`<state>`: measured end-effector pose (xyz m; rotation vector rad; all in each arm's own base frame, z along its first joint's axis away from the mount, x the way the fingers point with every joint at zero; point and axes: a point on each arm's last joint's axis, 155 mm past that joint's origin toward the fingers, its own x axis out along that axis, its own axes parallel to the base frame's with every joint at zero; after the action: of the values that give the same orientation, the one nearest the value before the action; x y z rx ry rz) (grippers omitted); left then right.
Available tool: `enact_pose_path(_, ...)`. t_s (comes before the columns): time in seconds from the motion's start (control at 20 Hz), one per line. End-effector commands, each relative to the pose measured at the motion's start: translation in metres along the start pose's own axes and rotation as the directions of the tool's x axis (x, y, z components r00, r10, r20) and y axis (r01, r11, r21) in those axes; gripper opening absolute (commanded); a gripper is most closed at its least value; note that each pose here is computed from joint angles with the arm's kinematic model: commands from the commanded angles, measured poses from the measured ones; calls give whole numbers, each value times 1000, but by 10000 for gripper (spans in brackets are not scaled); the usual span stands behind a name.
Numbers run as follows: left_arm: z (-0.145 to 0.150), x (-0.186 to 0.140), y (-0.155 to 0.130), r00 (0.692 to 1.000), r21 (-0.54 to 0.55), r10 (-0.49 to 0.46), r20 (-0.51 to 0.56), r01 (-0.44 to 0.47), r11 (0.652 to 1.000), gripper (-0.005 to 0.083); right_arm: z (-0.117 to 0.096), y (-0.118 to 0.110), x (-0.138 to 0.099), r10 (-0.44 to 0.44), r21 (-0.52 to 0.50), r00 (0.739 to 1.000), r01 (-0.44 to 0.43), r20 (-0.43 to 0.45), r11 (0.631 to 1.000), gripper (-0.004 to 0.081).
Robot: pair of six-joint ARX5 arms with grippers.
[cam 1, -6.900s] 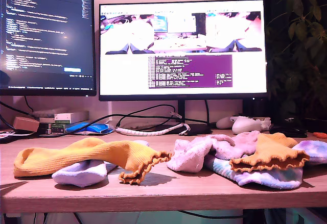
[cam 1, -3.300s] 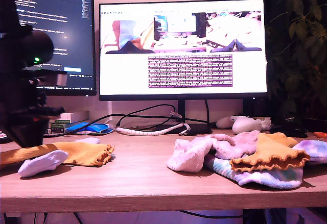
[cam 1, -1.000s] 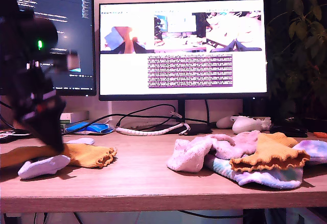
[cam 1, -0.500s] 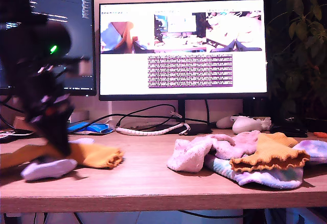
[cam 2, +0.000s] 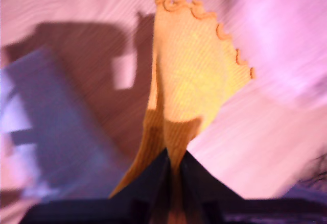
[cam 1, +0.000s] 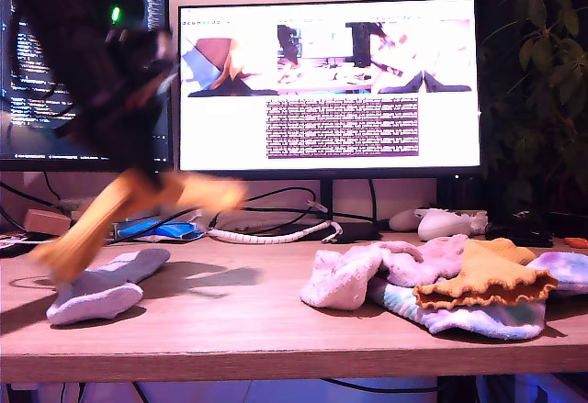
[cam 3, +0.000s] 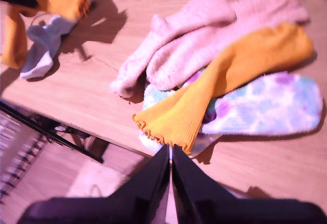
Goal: Pair up the socks based on colour and pattern, by placing them on top of one another
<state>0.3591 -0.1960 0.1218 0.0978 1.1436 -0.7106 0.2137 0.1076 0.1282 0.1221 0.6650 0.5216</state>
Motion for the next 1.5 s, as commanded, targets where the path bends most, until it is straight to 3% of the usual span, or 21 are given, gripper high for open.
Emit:
enact_pose_path(0.0,-1,2,-13,998,-59,-69,2,69,996,-20,6,2,6,16,38,1000,-15,-10,999,-11)
enact_pose_path(0.25,13,4,-35,988,-154,-148,50,154,976,-20,8,7,29,46,148,989,-25,-140,989,85)
enact_pose_path(0.55,26,12,-54,984,-227,-156,83,171,959,-20,17,-7,73,35,230,942,45,-334,972,247)
enact_pose_path(0.75,26,15,-49,992,-252,-95,81,113,961,-20,26,-32,102,-46,214,912,145,-408,966,281)
enact_pose_path(1.0,26,16,-45,994,-268,-73,82,93,959,-20,30,-39,131,-41,215,892,153,-450,964,285)
enact_pose_path(1.2,26,16,-40,995,-269,-47,83,68,961,-20,21,-51,149,-64,210,872,187,-486,960,263)
enact_pose_path(1.3,26,16,-34,997,-276,-14,79,36,960,-20,15,-53,152,-63,212,863,193,-501,958,130)
enact_pose_path(1.35,25,19,-30,997,-281,1,73,20,960,-19,14,-53,153,-62,215,861,196,-505,957,8)
enact_pose_path(1.45,22,28,-22,998,-320,31,54,-12,947,-19,17,-53,153,-64,216,865,195,-497,957,-12)
